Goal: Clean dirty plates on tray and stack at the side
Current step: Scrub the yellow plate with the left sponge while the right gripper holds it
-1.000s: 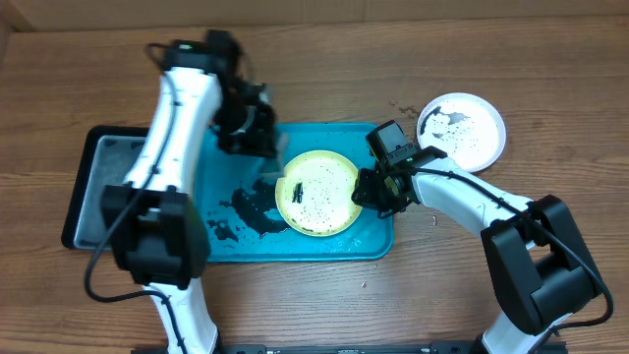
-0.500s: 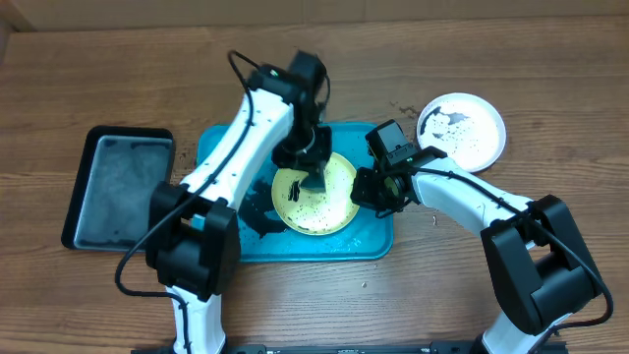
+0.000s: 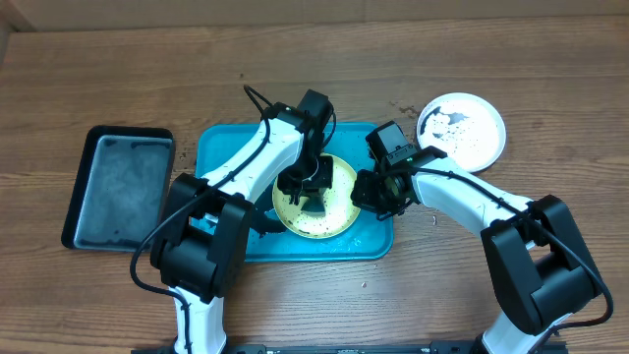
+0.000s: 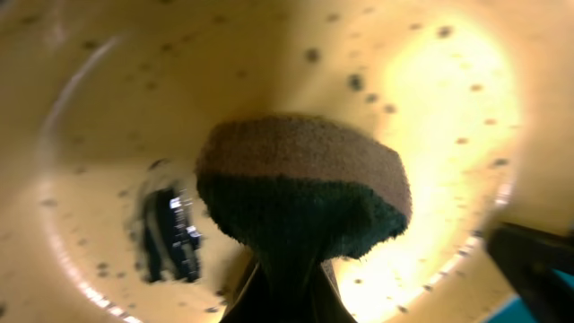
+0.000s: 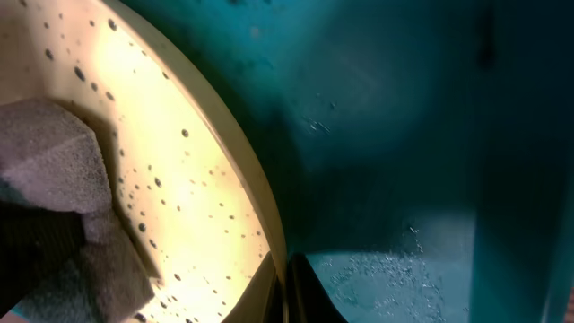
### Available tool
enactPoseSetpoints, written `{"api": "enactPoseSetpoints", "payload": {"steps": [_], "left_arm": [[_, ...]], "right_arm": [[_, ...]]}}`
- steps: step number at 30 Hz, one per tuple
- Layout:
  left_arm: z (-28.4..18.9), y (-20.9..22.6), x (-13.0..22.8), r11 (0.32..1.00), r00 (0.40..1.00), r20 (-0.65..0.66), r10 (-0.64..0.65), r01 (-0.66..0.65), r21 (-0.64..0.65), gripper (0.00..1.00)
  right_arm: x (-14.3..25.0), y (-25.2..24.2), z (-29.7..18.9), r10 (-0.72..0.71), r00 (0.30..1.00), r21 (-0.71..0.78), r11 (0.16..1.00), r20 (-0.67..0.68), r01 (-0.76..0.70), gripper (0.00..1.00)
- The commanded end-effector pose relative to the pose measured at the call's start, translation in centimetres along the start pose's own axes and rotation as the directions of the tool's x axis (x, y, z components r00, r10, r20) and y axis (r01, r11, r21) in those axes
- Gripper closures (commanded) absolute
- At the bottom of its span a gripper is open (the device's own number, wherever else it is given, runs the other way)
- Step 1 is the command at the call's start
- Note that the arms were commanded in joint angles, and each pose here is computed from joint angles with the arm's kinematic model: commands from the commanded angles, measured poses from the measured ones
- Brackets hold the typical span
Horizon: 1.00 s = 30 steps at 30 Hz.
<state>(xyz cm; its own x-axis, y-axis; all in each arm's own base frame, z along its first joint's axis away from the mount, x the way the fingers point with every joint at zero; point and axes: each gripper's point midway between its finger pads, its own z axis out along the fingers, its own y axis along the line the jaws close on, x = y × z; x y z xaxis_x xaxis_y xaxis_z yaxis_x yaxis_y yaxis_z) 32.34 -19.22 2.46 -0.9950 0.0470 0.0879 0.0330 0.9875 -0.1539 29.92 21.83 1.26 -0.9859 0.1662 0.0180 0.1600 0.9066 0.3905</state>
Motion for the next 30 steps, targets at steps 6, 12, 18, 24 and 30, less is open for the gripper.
{"api": "enactPoseSetpoints", "payload": {"steps": [6, 12, 18, 24, 30], "left_arm": [[0.6, 2.7, -0.6, 0.996, 0.998, 0.029, -0.047, 0.049, -0.071, 0.96], [-0.4, 8.3, -1.4, 0.958, 0.992, 0.076, -0.097, 0.114, -0.261, 0.96], [-1.0, 10.2, -1.9, 0.972, 0.994, 0.049, -0.094, 0.102, -0.21, 0.96], [-3.1, 1.5, -1.6, 0.944, 0.995, -0.011, 0.099, -0.091, 0.317, 0.96], [-2.8, -2.5, -1.0, 0.922, 0.991, -0.004, 0.136, -0.125, 0.366, 0.96]], "right_arm": [[-0.5, 1.0, -0.5, -0.036, 0.999, -0.022, 0.999, 0.012, 0.036, 0.96], [-0.6, 1.1, -0.5, -0.038, 0.999, -0.025, 0.999, 0.015, 0.038, 0.96], [-0.2, 1.9, -0.6, -0.068, 0.998, -0.072, 0.995, -0.007, 0.067, 0.96], [-0.1, 2.5, -0.6, -0.034, 0.999, -0.103, 0.994, -0.018, 0.032, 0.96], [-0.2, 2.6, -0.6, -0.021, 1.0, -0.104, 0.994, -0.017, 0.019, 0.96]]}}
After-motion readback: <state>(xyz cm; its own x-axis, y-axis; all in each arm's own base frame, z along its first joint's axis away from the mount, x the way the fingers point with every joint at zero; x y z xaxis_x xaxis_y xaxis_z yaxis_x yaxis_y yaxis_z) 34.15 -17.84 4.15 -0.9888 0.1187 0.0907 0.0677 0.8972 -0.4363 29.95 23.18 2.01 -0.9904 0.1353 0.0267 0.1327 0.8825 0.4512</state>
